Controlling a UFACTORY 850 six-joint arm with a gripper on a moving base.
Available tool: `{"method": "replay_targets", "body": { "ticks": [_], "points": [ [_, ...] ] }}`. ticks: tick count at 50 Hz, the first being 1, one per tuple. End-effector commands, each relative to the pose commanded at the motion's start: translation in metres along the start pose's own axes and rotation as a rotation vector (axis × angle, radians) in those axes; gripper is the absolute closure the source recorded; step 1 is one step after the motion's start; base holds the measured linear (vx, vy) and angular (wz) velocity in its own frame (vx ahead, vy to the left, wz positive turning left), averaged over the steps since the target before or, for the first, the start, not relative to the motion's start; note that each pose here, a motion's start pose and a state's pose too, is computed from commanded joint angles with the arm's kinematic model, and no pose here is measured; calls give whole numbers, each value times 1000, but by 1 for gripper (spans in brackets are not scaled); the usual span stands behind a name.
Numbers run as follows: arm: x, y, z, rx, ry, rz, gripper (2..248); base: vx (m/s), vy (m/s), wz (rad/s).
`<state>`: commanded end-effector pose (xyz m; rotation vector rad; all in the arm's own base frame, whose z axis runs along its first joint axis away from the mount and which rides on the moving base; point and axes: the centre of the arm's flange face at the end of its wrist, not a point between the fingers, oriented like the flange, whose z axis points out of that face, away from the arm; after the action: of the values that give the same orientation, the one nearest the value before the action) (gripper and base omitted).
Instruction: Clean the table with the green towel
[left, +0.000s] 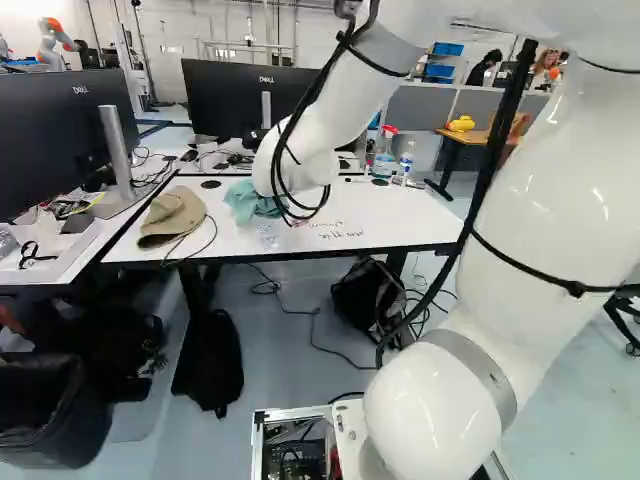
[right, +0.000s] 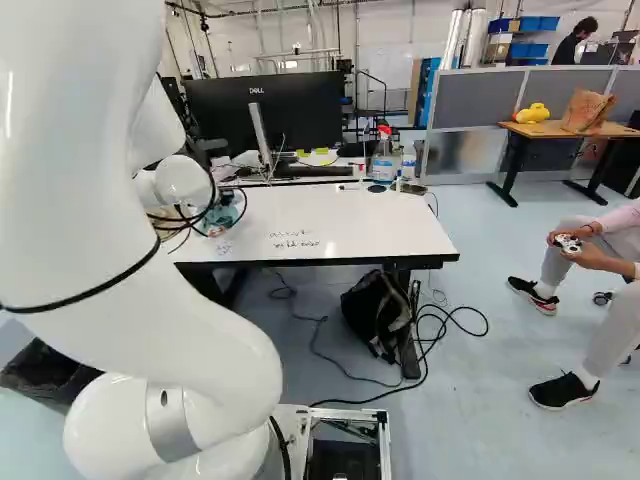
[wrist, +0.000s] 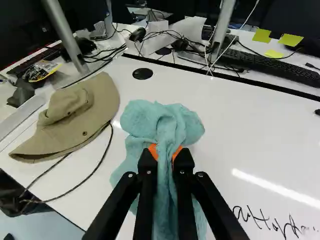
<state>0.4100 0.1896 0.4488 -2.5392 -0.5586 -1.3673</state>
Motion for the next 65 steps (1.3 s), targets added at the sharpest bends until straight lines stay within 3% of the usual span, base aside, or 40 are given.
{"method": "replay_targets", "body": {
  "ticks": [26, 38, 65],
  "points": [
    [-28, -10, -39, 20, 2, -13, 204, 0, 0, 0],
    [-30, -10, -41, 21, -3, -14, 204, 0, 0, 0],
    [-38, -10, -41, 20, -100, -15, 204, 0, 0, 0]
  ]
}}
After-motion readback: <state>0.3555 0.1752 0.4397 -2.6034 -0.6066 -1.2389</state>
